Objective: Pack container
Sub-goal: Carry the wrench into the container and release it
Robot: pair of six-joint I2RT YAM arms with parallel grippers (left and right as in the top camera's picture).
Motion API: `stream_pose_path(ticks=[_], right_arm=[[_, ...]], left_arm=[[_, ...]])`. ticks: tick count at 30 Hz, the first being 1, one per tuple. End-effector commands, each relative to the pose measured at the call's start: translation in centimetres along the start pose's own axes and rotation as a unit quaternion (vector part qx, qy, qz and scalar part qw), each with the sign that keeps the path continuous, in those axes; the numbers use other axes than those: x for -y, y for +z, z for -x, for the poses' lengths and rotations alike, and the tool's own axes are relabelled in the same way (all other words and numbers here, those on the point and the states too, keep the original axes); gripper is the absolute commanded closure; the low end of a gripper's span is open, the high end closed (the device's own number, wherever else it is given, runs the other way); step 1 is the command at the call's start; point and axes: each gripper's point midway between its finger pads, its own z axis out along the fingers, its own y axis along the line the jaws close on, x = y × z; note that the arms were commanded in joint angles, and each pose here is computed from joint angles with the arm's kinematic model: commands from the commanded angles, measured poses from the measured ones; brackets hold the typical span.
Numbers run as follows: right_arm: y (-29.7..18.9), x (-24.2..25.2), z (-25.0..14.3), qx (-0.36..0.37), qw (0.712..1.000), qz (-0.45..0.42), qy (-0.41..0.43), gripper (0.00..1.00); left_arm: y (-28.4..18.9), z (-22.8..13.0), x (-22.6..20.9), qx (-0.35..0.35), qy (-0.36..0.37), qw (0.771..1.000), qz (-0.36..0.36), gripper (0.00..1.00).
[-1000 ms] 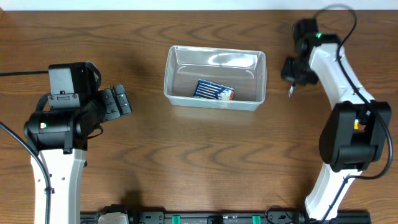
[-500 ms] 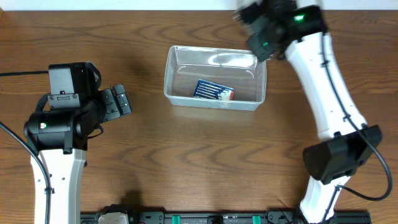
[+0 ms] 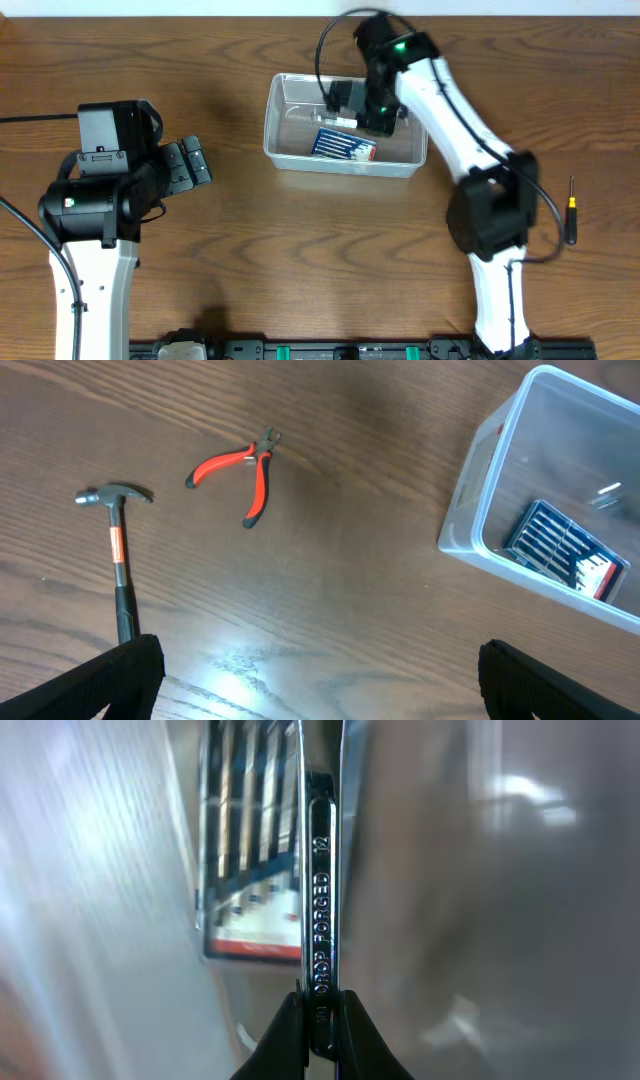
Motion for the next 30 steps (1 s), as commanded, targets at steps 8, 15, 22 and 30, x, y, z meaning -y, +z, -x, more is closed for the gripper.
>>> stream_pose_path(ticks=[8, 15, 22, 30], right_arm=[[4.5, -0.9, -1.0, -0.02, 0.998, 0.052, 0.018, 0.9], [2.3, 2.5, -1.8, -0.057, 0.992, -0.039, 0.103, 0.24], [-9.0, 5.8, 0.4, 0.027, 0.971, -0.16, 0.173, 0.21], [-22.7, 6.9, -5.4, 0.155, 0.854, -0.232, 0.44, 0.01]], left_arm=[[-0.7, 0.5, -0.2, 0.013, 0.001, 1.0, 0.003, 0.02], [-0.7, 0.5, -0.2, 0.013, 0.001, 1.0, 0.004, 0.02], [-0.7, 0.5, -0.2, 0.013, 0.001, 1.0, 0.004, 0.01], [-0.7, 0.5, -0.2, 0.013, 0.001, 1.0, 0.004, 0.02]])
